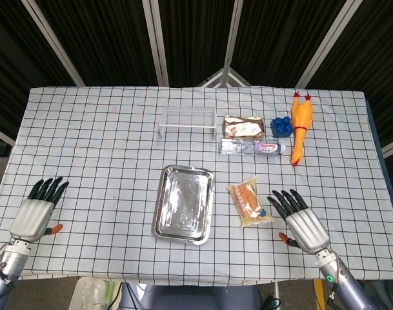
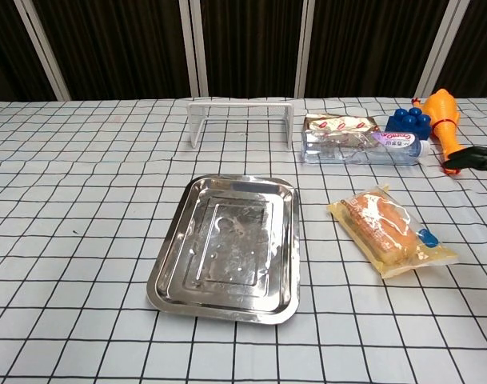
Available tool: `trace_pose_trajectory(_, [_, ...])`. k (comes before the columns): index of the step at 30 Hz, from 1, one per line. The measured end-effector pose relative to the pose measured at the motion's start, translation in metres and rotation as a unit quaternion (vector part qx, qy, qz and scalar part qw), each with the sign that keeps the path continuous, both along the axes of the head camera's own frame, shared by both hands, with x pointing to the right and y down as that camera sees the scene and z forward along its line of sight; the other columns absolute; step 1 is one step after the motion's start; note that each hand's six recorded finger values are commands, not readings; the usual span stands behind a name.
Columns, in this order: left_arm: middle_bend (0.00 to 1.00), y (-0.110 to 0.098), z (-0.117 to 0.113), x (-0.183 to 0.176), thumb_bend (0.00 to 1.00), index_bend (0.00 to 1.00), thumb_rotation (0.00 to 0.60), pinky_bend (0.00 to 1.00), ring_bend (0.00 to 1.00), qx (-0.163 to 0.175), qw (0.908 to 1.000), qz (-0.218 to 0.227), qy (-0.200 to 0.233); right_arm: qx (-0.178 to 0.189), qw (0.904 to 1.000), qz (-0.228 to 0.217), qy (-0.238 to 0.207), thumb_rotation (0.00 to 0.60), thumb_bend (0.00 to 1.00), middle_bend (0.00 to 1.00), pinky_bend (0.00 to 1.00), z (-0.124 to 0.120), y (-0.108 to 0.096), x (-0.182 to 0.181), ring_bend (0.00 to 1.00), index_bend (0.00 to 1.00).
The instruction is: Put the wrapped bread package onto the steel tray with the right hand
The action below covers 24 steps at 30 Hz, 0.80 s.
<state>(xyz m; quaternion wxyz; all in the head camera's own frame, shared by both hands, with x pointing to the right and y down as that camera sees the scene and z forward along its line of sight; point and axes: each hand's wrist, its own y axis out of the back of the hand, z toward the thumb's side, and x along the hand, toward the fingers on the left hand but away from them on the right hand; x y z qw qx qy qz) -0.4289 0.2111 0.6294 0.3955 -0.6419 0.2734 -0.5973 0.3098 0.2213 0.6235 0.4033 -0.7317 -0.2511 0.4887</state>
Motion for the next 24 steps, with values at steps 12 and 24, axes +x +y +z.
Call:
trace_pose_trajectory(12, [0.0,-0.01,0.016,-0.01,0.05,0.0,0.6,0.0,0.0,-0.021,0.9994,-0.022,-0.019,-0.043,0.9979,-0.035,0.035,0.6,0.31,0.0,0.0,0.049,-0.028,-0.056,0.0,0.0])
trace_pose_trajectory(24, [0.0,-0.014,0.017,-0.017,0.05,0.0,0.6,0.0,0.0,-0.023,0.9989,-0.035,-0.022,-0.076,0.9946,-0.038,0.061,0.6,0.31,0.0,0.25,0.079,-0.035,-0.062,0.0,0.0])
